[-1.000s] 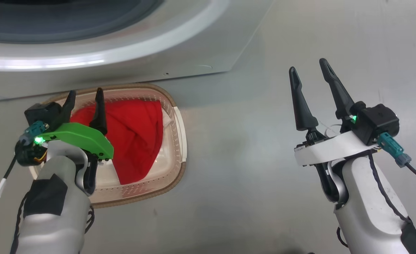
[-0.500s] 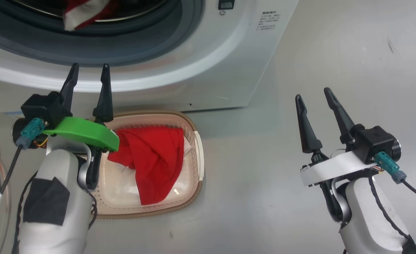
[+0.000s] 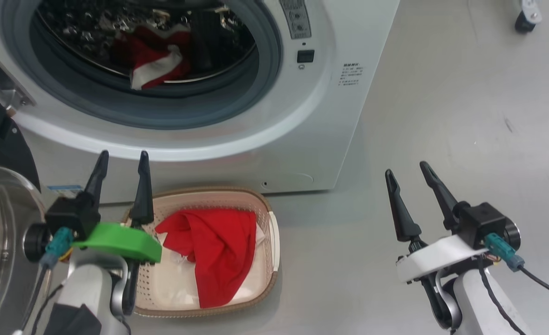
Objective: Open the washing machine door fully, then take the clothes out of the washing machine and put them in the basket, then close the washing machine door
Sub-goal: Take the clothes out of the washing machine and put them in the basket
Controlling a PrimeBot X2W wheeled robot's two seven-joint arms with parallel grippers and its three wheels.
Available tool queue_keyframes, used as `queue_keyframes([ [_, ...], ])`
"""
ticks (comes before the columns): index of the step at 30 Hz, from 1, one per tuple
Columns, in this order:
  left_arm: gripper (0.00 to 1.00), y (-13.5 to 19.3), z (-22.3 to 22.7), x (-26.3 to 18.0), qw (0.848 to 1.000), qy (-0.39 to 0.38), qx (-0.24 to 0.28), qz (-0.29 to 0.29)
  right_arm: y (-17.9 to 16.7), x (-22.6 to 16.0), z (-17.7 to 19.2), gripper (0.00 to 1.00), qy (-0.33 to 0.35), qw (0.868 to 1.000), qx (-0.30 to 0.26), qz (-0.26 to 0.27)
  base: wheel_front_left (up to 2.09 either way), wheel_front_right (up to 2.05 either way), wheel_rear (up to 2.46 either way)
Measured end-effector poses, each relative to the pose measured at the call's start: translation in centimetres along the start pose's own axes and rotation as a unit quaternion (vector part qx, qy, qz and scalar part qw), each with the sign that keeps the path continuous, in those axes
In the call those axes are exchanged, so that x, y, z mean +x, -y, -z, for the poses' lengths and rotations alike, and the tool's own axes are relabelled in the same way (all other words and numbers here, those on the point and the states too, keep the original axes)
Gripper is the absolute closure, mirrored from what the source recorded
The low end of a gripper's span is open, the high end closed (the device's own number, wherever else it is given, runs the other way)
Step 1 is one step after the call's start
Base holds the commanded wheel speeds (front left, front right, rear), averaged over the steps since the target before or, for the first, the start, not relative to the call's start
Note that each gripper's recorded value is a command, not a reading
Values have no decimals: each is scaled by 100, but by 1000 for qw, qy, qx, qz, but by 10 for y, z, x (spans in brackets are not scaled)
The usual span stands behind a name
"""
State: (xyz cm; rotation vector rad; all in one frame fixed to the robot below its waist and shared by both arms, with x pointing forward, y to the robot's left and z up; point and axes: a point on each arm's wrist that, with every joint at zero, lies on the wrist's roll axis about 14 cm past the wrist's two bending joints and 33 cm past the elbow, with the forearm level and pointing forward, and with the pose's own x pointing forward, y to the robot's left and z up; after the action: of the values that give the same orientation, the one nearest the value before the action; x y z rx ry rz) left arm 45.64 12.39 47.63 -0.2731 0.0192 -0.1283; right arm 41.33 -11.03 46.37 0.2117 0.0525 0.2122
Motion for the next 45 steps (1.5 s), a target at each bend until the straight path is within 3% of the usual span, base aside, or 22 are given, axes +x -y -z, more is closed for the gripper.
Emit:
queue_keyframes([
  [18,0,3,1,-79,1000,-4,-1,-17,-9,-38,-13,0,16,1000,0,6,0,0,0],
  [45,0,13,-11,-97,1000,1,-6,-19,-9,-47,-13,0,18,1000,2,12,0,0,0],
])
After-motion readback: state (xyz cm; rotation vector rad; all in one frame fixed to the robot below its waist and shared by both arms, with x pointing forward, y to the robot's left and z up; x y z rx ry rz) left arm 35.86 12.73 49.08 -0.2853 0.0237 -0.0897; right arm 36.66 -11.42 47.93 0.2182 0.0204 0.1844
